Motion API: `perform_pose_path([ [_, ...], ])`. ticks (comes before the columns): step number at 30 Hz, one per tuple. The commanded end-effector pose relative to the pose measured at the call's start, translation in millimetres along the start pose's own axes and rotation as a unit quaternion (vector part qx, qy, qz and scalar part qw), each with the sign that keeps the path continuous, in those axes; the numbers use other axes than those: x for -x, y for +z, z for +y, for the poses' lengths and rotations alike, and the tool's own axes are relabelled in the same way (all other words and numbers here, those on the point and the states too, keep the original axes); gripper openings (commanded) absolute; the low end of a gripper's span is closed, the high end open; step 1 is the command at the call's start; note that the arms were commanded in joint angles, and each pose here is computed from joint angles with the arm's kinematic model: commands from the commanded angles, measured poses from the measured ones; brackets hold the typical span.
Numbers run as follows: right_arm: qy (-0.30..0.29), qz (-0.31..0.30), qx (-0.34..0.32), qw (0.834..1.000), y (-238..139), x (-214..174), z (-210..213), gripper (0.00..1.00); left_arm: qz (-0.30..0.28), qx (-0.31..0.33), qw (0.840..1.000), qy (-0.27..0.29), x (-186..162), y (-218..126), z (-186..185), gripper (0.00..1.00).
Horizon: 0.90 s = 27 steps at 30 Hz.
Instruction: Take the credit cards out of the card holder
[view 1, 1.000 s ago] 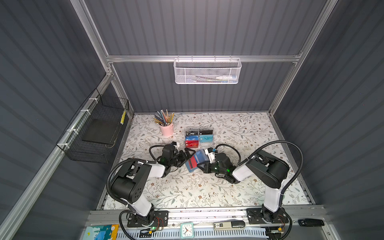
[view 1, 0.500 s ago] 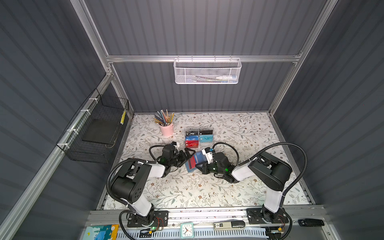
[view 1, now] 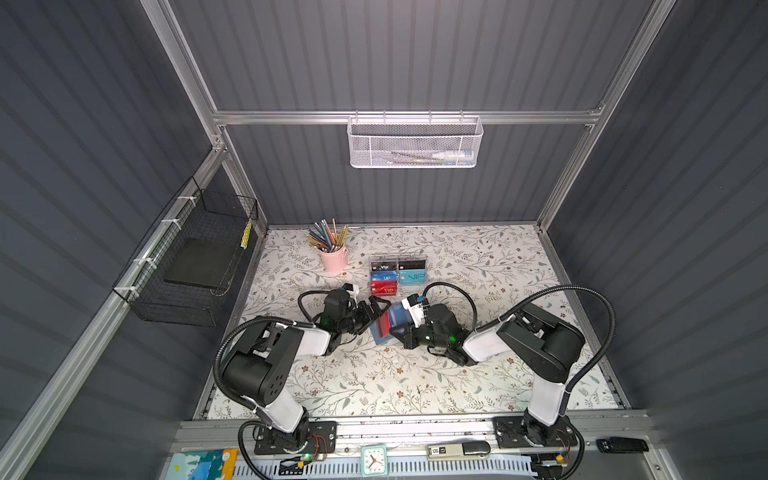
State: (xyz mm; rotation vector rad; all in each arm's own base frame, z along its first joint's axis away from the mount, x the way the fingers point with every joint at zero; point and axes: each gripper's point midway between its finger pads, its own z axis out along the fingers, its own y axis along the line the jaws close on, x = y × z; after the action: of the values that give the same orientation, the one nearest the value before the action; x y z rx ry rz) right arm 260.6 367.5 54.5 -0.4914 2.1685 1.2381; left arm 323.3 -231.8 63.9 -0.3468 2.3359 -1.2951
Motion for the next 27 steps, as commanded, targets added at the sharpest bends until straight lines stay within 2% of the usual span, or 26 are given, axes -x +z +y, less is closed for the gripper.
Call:
perform_pose_path([
  [1, -0.038, -0.018, 0.020, 0.999, 5.8, 19.1, 16.1, 0.00, 0.043, 0.046, 0.997, -0.038, -27.0, 0.7, 33.7, 1.00],
  [13, -0.035, -0.026, -0.003, 0.999, 0.8, 20.9, 8.8, 0.00, 0.045, 0.047, 0.997, -0.041, -28.4, 1.7, 36.1, 1.00],
  [19, -0.019, -0.048, -0.043, 0.998, -11.9, 25.6, -10.7, 0.00, 0.043, 0.045, 0.997, -0.047, -29.1, 2.3, 38.2, 1.00],
  [27, -0.006, -0.058, -0.045, 0.997, -21.2, 28.9, -20.2, 0.00, 0.041, 0.046, 0.997, -0.048, -29.3, 0.8, 38.6, 1.00],
])
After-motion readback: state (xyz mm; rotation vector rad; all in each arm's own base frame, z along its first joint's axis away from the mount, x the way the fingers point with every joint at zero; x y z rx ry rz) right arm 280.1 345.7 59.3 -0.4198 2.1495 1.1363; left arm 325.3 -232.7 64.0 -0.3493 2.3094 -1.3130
